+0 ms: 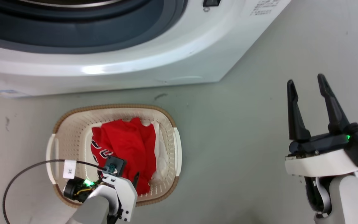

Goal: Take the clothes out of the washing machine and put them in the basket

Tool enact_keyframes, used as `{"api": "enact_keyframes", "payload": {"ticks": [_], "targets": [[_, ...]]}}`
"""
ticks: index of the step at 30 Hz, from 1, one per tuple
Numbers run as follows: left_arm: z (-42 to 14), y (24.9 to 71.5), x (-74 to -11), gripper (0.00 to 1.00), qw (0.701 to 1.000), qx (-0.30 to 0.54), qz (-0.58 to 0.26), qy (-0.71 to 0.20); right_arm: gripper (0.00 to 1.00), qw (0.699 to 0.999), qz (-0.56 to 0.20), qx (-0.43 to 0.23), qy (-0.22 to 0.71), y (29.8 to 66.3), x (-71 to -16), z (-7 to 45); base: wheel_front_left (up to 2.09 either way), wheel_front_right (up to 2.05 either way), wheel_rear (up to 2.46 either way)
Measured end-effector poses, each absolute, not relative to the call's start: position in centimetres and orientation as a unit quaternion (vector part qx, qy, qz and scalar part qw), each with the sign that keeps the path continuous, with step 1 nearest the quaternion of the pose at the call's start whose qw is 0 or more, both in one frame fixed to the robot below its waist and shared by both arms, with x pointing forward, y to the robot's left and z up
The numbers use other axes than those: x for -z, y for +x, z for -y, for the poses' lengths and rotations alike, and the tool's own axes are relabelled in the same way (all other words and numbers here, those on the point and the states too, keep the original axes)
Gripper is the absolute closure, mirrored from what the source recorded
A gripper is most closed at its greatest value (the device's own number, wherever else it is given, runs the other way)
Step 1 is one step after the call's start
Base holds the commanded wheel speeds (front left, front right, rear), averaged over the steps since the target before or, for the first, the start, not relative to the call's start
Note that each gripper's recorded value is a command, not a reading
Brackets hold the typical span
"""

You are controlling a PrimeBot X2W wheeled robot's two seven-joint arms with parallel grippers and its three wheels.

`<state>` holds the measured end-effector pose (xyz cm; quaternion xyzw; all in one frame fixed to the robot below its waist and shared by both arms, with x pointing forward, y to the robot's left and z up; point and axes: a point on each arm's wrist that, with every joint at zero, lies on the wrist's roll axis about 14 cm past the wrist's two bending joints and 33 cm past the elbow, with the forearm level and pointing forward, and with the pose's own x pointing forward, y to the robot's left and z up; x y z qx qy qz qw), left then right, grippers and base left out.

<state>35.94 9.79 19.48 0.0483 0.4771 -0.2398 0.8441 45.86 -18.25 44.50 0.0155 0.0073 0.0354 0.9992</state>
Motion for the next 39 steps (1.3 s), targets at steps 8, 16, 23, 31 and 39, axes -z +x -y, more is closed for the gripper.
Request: {"api": "enact_keyframes", "payload": {"ticks": [8,16,23,31,39], "targets": [[-10.0,39.9,-26.0,0.0,0.912,0.188,-0.364,0.022,0.0,0.998,0.018,-0.048,0.02,43.6,-47.5,17.2,0.0,0.0,0.0],[-12.9,41.9,-33.7,0.0,0.965,0.118,-0.235,0.007,0.0,0.997,0.046,-0.064,0.025,41.6,-50.0,16.0,0.0,0.0,0.0],[-14.8,41.7,-40.1,0.0,0.989,0.067,-0.131,-0.003,0.0,0.995,0.067,-0.064,0.026,39.8,-51.9,16.0,0.0,0.0,0.0],[-16.9,40.3,-46.3,0.0,0.999,0.008,-0.031,-0.021,0.0,0.994,0.086,-0.068,0.026,38.3,-53.3,15.7,0.0,0.0,0.0],[-18.5,38.0,-49.1,0.0,0.999,-0.028,0.016,-0.012,0.0,0.993,0.096,-0.069,0.026,36.8,-54.1,15.6,0.0,0.0,0.0]]}}
